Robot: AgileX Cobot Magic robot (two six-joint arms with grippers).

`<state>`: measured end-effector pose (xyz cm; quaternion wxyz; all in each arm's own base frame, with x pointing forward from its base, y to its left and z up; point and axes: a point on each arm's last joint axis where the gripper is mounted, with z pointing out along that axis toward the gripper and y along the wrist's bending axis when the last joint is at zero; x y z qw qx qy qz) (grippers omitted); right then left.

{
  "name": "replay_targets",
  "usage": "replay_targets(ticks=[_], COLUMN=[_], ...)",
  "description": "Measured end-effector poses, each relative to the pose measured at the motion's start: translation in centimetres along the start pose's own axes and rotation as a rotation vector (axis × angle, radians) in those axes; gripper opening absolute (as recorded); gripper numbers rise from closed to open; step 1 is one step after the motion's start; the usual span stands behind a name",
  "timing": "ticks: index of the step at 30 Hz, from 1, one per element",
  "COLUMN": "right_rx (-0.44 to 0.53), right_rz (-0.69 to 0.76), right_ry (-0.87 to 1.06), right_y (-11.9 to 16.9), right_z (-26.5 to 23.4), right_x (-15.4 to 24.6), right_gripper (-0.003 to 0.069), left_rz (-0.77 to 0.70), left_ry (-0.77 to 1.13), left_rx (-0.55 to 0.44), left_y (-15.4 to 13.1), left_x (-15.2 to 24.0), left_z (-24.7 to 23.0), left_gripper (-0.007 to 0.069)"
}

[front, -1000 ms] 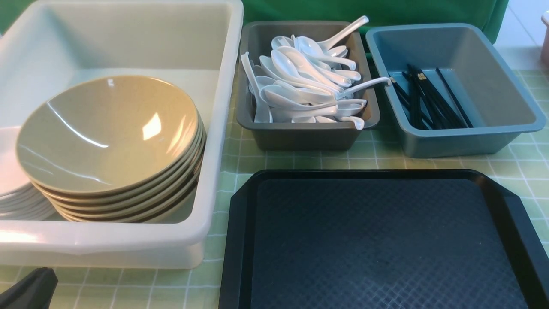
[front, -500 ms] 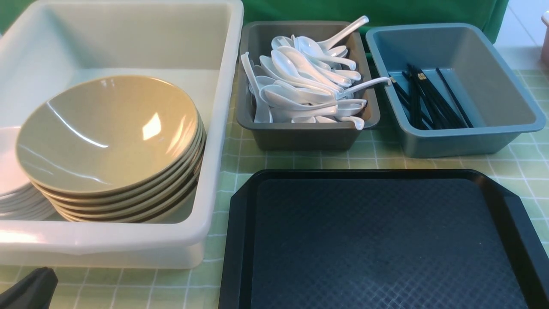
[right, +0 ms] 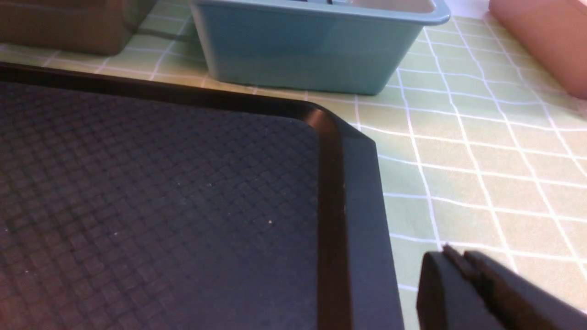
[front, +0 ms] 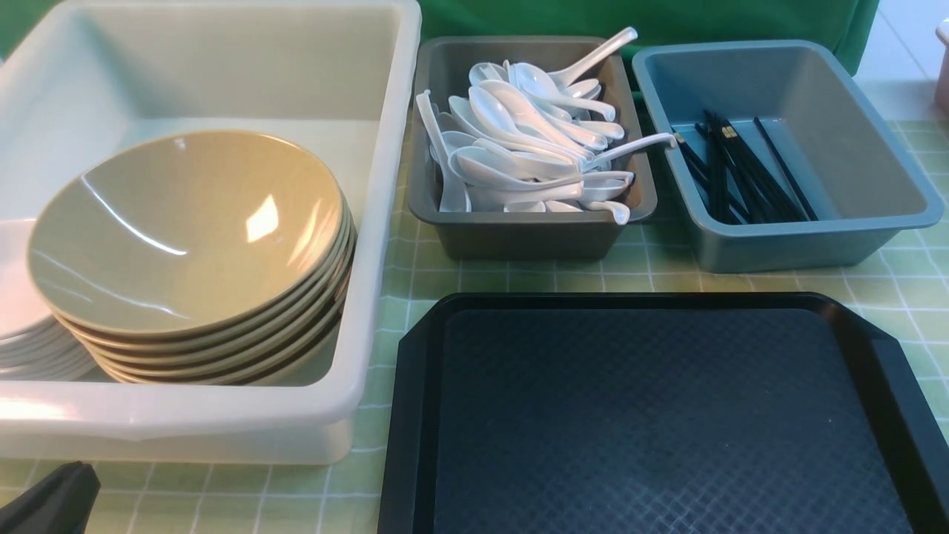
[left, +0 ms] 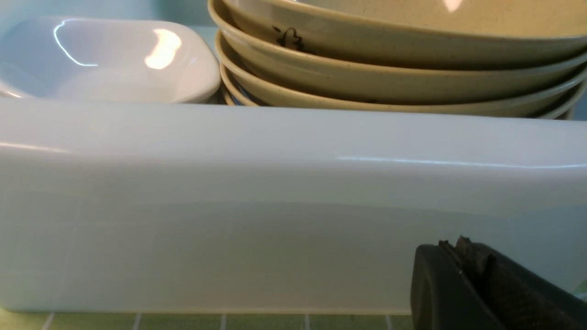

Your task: On green table put chopsticks spoon bowls plates into blue grey white boxes.

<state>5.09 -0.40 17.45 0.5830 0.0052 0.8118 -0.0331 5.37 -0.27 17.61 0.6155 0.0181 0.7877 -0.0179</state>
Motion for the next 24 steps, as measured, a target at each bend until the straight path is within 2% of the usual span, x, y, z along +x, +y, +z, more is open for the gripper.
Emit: replay_targets(ticks=[24], right_rx=[0.0], right_rz=[0.0], right_ry=[0.0], right_y=[0.0], right_z=[0.0], right_x=[0.0], right_gripper=[0.0068], left_rz=[0.001], left_ry=[0.0], left_rx=[0.0], left_y=[0.0], left_x=[0.0], left_z=[0.0], left_gripper=[-0.0002])
